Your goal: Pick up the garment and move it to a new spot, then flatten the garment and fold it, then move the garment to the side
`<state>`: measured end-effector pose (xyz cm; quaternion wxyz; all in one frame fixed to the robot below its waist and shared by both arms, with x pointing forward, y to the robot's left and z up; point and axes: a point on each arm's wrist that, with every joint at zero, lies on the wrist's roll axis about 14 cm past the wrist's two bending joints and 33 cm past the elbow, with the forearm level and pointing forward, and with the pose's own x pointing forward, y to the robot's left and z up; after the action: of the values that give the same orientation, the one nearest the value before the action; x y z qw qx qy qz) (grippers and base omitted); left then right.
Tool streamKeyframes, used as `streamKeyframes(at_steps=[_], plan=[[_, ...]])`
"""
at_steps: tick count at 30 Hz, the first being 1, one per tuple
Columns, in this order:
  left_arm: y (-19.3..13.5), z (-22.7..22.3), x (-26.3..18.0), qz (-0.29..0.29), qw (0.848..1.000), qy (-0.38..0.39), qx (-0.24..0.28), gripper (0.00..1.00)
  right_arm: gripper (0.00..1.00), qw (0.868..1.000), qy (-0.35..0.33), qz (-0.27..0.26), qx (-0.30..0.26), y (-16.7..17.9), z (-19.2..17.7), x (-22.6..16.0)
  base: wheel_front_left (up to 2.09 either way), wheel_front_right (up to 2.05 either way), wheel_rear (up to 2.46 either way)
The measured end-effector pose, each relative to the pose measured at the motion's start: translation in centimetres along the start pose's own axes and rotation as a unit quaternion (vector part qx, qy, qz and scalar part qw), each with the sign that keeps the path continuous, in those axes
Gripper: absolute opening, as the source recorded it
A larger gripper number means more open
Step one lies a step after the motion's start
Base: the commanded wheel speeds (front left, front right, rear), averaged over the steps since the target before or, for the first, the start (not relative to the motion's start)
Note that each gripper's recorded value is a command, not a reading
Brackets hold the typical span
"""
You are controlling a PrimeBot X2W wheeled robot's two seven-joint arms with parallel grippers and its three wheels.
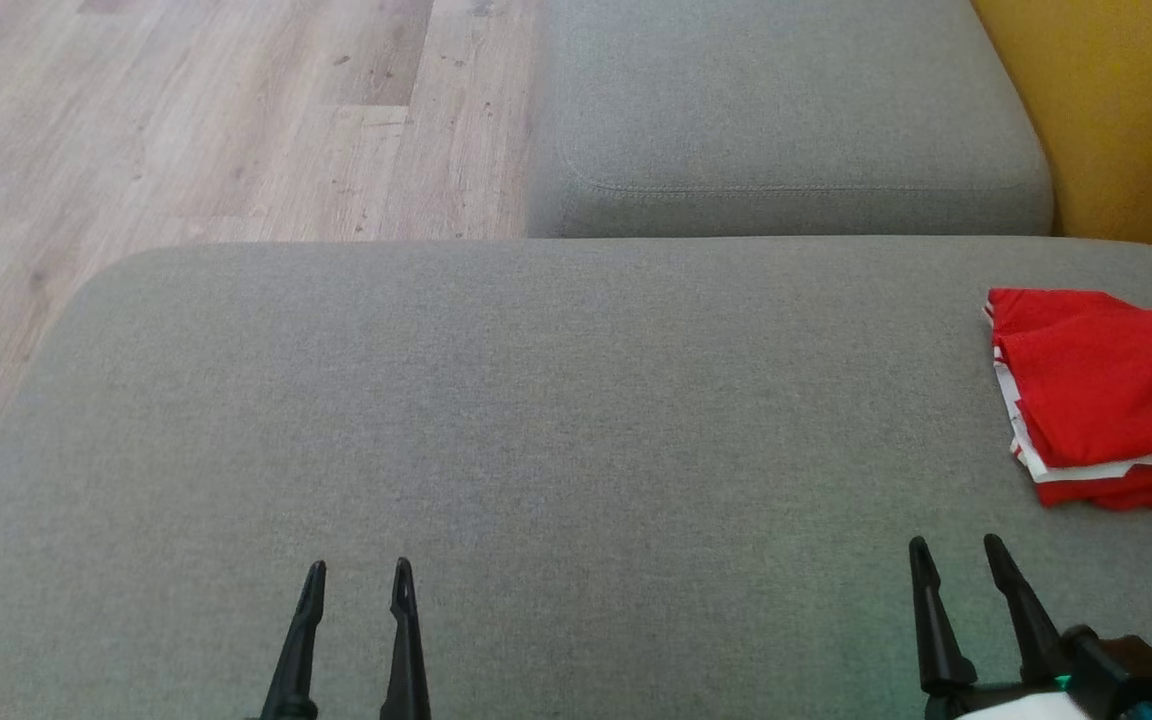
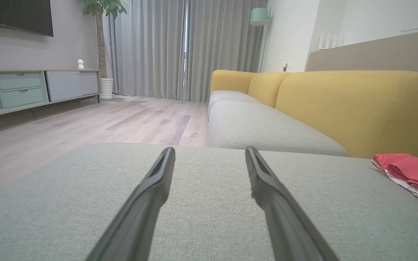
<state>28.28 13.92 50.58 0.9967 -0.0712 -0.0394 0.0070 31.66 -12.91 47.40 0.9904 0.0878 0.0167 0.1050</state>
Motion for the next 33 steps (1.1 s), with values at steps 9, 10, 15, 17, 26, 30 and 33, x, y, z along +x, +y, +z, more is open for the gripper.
streamKeyframes(at_steps=[9, 10, 15, 17, 26, 30, 33], plan=[[0.0, 0.0, 0.0, 0.0, 1.0, -0.001, 0.001, 0.0, 0.0, 1.0, 0.0, -0.003, -0.005, -0.1, 0.0, 0.0, 0.0, 0.0, 0.0], [0.1, -0.4, -0.2, 0.001, 1.0, 0.007, 0.002, 0.0, 0.0, 1.0, 0.007, -0.004, -0.004, -0.2, -0.4, -0.1, 0.0, 0.0, 0.0], [0.6, -3.5, -1.6, 0.01, 0.998, 0.059, -0.001, 0.0, 0.0, 0.999, 0.05, -0.014, 0.007, -0.6, -3.1, -1.3, 0.0, 0.0, 0.0], [0.7, -3.7, -1.6, 0.014, 0.998, 0.065, -0.013, 0.0, 0.0, 0.998, 0.055, -0.019, 0.018, -0.8, -3.3, -1.4, 0.0, 0.0, 0.0], [1.1, -4.5, -1.2, 0.023, 0.993, 0.088, -0.074, 0.0, 0.0, 0.994, 0.058, -0.045, 0.081, -1.6, -3.5, -1.4, 0.0, 0.0, 0.0], [1.4, -4.5, -0.6, 0.028, 0.991, 0.091, -0.095, 0.0, 0.0, 0.992, 0.055, -0.053, 0.103, -2.0, -3.3, -1.2, 0.0, 0.0, 0.0], [1.7, -4.6, -0.4, 0.032, 0.989, 0.094, -0.111, 0.0, 0.0, 0.99, 0.051, -0.058, 0.118, -2.2, -3.1, -0.9, 0.0, 0.0, 0.0]])
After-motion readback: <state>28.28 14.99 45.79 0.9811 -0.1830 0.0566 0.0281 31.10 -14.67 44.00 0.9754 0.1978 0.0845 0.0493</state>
